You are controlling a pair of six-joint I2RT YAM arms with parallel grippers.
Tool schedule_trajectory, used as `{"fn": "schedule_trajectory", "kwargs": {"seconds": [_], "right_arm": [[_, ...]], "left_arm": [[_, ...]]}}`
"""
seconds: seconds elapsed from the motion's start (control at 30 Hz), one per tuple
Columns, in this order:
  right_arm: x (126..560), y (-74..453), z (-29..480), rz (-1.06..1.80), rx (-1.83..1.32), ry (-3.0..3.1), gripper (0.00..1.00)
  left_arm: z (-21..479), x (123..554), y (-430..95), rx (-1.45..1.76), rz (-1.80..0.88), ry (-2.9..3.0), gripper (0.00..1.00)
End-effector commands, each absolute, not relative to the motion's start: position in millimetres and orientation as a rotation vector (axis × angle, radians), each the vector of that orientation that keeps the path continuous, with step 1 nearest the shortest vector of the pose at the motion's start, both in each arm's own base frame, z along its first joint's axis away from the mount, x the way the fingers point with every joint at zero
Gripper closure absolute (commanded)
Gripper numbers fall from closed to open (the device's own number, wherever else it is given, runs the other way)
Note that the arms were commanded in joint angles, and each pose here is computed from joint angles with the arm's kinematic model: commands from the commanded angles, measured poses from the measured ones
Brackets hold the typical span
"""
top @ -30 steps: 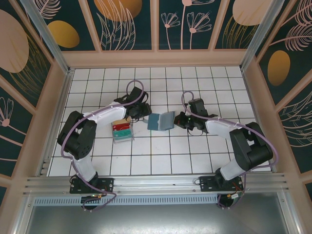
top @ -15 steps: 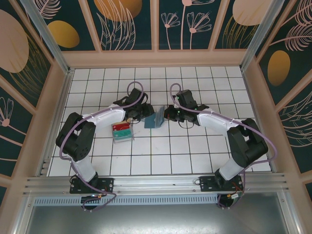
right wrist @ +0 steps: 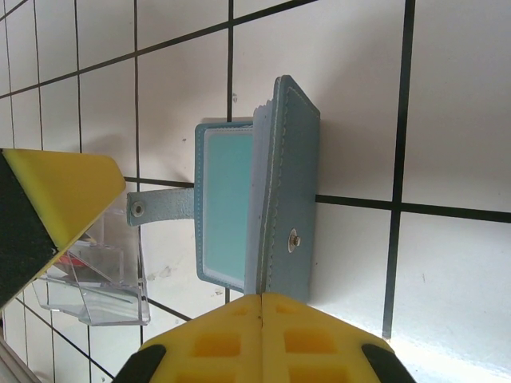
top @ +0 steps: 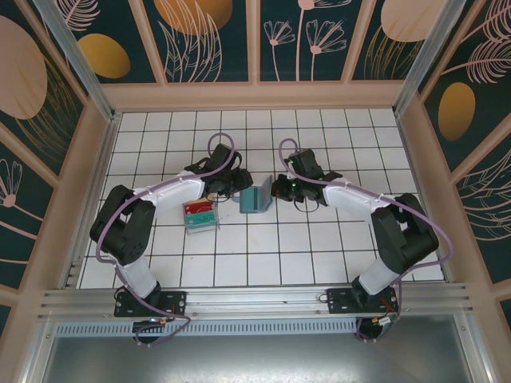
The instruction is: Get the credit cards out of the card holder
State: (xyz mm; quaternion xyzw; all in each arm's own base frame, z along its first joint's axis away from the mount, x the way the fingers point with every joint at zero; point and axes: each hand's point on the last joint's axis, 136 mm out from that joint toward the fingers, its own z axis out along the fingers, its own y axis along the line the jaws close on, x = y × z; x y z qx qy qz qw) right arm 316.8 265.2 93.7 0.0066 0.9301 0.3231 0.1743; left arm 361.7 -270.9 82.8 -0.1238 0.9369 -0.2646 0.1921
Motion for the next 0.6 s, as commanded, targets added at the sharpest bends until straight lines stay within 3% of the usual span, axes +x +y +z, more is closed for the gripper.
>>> {"fn": "schedule_trajectory", "kwargs": {"seconds": [0.0,0.23,0.57], "right_arm": [[323,278,103,0.902,-0.041,2.632,1.0],[323,307,83,0.841,-0.092,2.719,1.0],[325,302,91,0.853,-0.081,2.686,1.0]], "left_arm": [[89,361,-275,-0.348,-0.793,2.608,0.55],[88,361,-276,-0.353,-0.796,2.611,0.56],[89,360,-273,-0.35,-0.773,2.61,0.56]]}}
